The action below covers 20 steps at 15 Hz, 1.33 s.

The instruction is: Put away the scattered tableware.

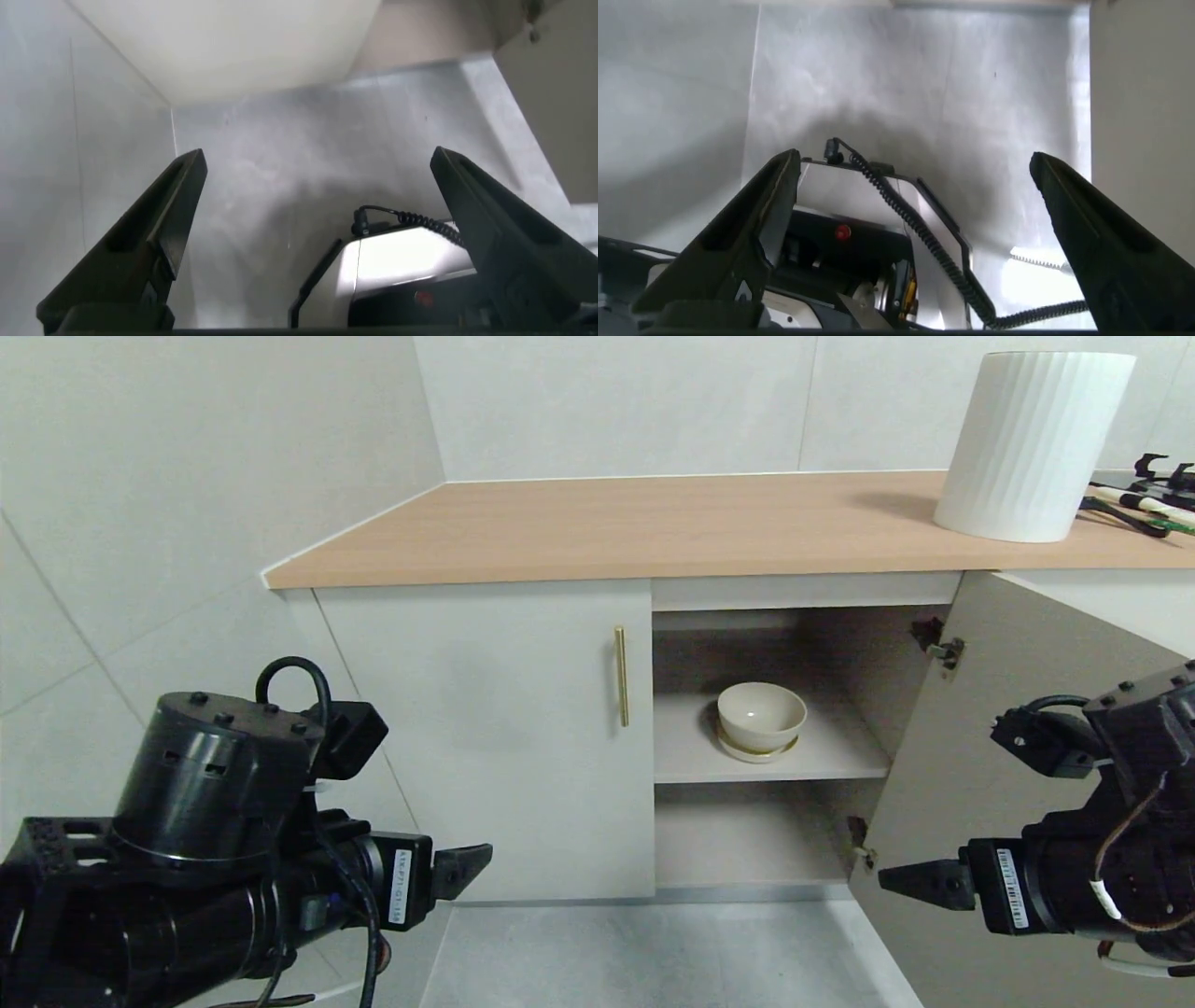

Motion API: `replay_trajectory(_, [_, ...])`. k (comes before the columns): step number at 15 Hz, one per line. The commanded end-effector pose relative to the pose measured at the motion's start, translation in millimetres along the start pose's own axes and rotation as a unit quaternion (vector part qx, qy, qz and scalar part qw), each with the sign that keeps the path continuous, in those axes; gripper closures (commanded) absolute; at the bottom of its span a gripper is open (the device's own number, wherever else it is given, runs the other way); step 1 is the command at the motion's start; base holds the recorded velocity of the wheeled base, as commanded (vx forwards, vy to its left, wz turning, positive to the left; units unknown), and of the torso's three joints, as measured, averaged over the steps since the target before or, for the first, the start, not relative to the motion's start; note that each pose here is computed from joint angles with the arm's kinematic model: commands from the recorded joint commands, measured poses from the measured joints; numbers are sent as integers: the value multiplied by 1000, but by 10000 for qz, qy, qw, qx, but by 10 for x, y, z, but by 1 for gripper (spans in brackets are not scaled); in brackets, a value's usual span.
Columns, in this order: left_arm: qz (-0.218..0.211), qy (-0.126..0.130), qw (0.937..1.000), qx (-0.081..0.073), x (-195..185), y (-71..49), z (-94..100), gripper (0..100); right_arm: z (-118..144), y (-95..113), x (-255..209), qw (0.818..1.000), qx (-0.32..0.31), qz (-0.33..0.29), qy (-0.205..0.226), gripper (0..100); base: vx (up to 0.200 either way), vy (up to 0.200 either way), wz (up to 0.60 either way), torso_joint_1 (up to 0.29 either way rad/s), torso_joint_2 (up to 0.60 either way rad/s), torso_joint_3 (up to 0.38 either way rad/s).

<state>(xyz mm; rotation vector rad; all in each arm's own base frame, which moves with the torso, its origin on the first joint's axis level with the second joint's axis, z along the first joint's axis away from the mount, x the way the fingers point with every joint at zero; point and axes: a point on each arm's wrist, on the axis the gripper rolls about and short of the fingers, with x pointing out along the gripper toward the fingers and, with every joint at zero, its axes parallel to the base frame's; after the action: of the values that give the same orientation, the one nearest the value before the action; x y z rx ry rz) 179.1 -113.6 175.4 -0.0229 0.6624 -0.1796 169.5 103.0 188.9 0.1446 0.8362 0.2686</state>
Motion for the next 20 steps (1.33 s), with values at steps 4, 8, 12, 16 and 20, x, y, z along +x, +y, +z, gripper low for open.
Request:
replay_trajectory(4, [15,38,10000,18,20,-4,-8,0,-16,-4,29,10000,-30,-30,69,0,-200,0,0,1,2,4])
replay_trajectory(8, [39,108,9999,41,60,-13,-20,0,-20,-5,35,10000,-32,-36,83,0,-100,0,0,1,1,0])
replay_trajectory(12, [34,94,9999,36,59,-15,-14,0,-20,-5,35,10000,-32,-36,83,0,0,0,0,0,0,0])
replay_trajectory(16, [34,94,9999,44,59,-15,-14,0,-20,-5,31,10000,-39,-33,76,0,0,0,0,0,0,0])
replay_trajectory(20, [98,96,9999,54,72,-12,-16,0,-72,-38,-24,9991,-256,-138,314,0,0,-150,0,3,3,3])
